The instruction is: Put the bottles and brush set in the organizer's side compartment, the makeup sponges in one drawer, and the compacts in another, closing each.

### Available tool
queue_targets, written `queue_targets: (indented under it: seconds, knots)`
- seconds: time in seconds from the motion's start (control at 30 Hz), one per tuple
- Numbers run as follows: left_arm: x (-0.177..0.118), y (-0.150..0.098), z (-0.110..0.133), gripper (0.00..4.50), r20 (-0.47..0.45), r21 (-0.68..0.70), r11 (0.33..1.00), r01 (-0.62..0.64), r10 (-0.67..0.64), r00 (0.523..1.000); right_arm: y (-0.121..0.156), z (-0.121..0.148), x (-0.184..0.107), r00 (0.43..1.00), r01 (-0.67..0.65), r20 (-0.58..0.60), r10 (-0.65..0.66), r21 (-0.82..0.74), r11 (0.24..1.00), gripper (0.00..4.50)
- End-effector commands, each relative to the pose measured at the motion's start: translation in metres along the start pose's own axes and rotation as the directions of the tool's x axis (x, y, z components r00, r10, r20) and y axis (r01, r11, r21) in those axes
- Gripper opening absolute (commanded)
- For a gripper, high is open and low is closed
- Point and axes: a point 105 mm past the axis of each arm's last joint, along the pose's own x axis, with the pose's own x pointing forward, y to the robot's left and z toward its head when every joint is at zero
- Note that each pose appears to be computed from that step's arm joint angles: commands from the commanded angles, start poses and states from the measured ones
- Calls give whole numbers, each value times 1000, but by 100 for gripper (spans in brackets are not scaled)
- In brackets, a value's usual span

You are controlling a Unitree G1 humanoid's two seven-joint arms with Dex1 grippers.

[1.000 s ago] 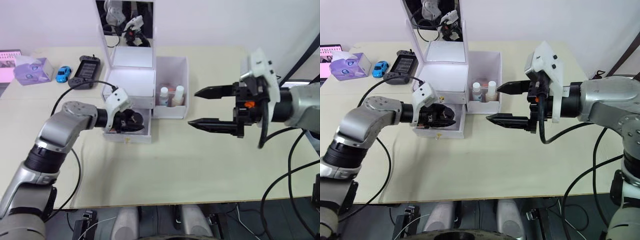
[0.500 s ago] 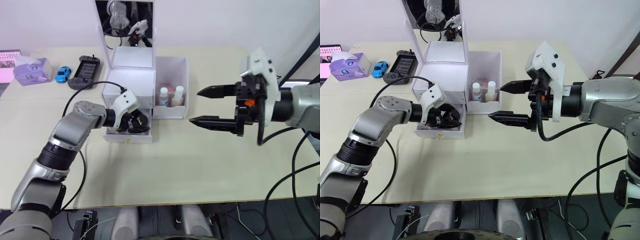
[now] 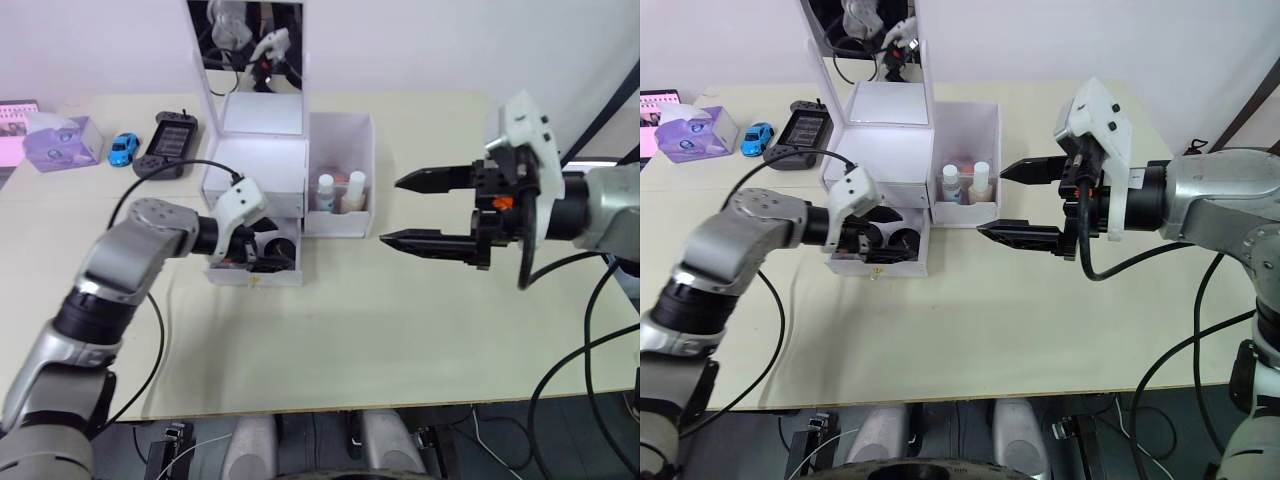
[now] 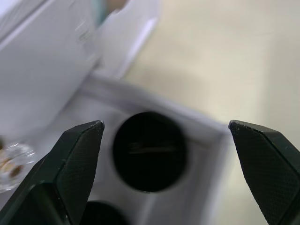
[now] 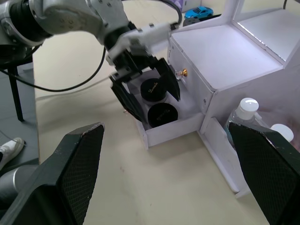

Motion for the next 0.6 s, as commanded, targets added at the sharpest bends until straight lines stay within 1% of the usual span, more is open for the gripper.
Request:
queue_targets:
  seconds: [0.03,0.13,0.27,0.3,0.37,0.4,0.5,0.53,0.57,0.6]
  knots:
    - [-28,-8,14,447,80,22,1000,7,-8,997,-2,4,-4,1000,-14,11,14,-26,1000,450]
    - [-55,-24,7,447,119,6,1000,17,-18,993,-3,4,-3,997,-79,16,80,-35,996,450]
    - [-78,-35,-15,447,175,-152,987,-50,77,982,-10,4,4,990,-141,12,143,-75,987,450]
    - [-81,-38,-25,424,159,-178,981,-82,111,981,-12,6,6,988,-154,18,156,-84,984,450]
    - [-86,-46,-39,358,156,-218,969,-120,155,975,-17,8,10,984,-173,28,177,-98,980,450]
    - [-87,-50,-48,315,140,-237,960,-151,188,972,-19,9,12,981,-186,30,190,-106,977,450]
    - [-86,-61,-67,149,124,-284,933,-219,262,957,-22,9,17,974,-221,23,226,-125,967,450]
    - [-82,-65,-75,94,109,-299,923,-243,286,952,-22,10,18,970,-236,23,241,-130,963,450]
    - [-77,-68,-82,41,114,-333,905,-264,316,942,-22,10,18,968,-245,21,250,-138,960,450]
    - [-72,-69,-86,5,113,-344,895,-282,338,934,-23,10,18,967,-248,21,254,-141,958,450]
